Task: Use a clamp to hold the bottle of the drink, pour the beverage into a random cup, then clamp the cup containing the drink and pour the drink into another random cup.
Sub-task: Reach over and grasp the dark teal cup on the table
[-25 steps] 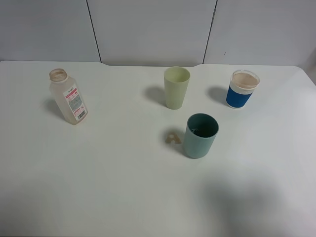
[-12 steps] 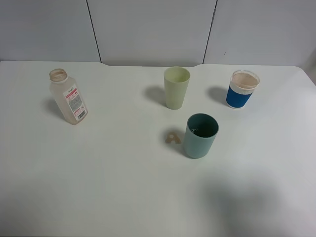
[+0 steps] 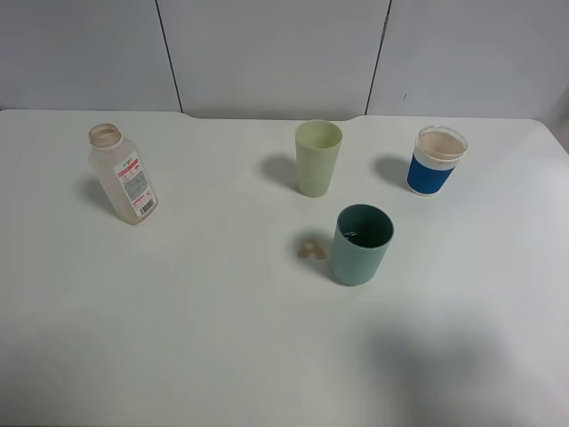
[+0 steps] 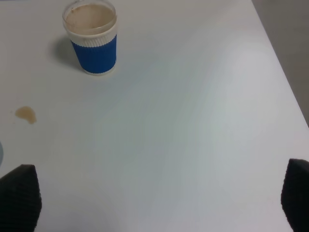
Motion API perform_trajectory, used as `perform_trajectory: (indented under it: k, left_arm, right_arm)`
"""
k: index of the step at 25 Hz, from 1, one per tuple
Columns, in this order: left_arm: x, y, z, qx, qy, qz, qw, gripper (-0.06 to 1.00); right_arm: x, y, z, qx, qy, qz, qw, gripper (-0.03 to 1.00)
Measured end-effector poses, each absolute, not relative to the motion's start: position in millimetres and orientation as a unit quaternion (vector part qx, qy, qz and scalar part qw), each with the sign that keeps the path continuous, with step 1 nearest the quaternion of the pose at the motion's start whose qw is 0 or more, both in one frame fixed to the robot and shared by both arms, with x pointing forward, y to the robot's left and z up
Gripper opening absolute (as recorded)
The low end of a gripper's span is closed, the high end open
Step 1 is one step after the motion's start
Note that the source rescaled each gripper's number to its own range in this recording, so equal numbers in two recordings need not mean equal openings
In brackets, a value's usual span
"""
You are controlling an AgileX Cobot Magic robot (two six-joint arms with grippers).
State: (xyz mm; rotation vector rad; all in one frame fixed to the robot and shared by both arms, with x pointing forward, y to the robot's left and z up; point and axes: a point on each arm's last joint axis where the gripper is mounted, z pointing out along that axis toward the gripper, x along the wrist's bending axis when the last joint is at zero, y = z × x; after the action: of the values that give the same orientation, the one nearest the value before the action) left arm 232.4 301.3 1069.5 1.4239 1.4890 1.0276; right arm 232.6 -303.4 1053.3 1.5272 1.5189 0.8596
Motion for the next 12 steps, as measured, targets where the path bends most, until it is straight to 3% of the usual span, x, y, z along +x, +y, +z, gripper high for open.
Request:
perform_trajectory:
  k: [12]
  left_arm:
    - [233.4, 299.5, 1054.6, 0.581, 0.617, 0.364, 0.387, 1.0]
  right_arm:
    - [232.6, -303.4, 1053.3, 0.604, 0.6, 0.34, 0.4, 1.0]
